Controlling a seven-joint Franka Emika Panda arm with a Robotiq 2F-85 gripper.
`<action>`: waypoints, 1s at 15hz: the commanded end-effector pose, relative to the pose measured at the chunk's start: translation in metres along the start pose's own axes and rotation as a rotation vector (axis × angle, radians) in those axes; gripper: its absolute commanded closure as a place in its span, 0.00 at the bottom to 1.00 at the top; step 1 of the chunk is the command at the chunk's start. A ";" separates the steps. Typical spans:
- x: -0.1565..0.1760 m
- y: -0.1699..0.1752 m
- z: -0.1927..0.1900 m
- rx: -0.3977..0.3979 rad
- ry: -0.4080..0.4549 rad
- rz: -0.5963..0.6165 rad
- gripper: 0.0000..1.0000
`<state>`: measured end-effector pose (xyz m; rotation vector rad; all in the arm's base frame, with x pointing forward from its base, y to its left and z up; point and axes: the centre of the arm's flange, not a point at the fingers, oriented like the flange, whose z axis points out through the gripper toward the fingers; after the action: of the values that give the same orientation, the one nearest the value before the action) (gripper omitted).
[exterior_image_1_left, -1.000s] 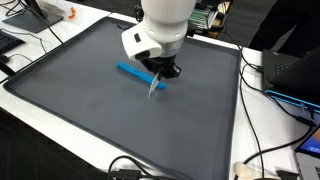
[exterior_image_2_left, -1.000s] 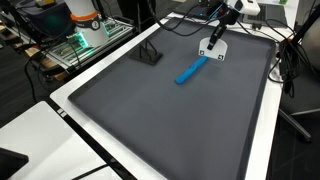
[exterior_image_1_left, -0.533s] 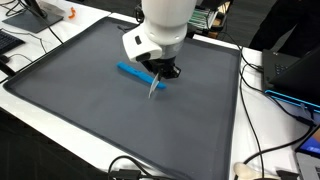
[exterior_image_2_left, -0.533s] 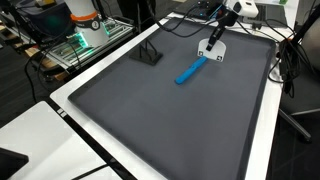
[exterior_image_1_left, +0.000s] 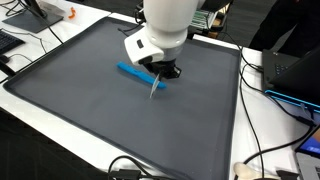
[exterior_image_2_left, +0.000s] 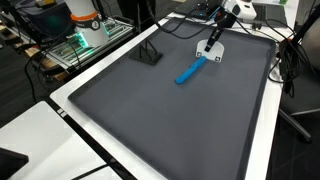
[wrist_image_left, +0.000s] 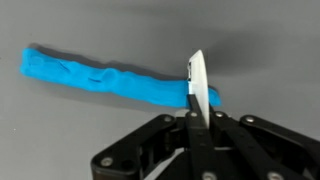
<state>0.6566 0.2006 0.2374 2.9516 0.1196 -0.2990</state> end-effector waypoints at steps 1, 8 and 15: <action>-0.005 0.003 0.022 -0.026 -0.079 -0.034 0.99; -0.014 0.004 0.029 -0.028 -0.133 -0.057 0.99; -0.028 0.007 0.028 -0.006 -0.134 -0.060 0.99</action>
<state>0.6468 0.1977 0.2310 2.9201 0.1891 -0.4127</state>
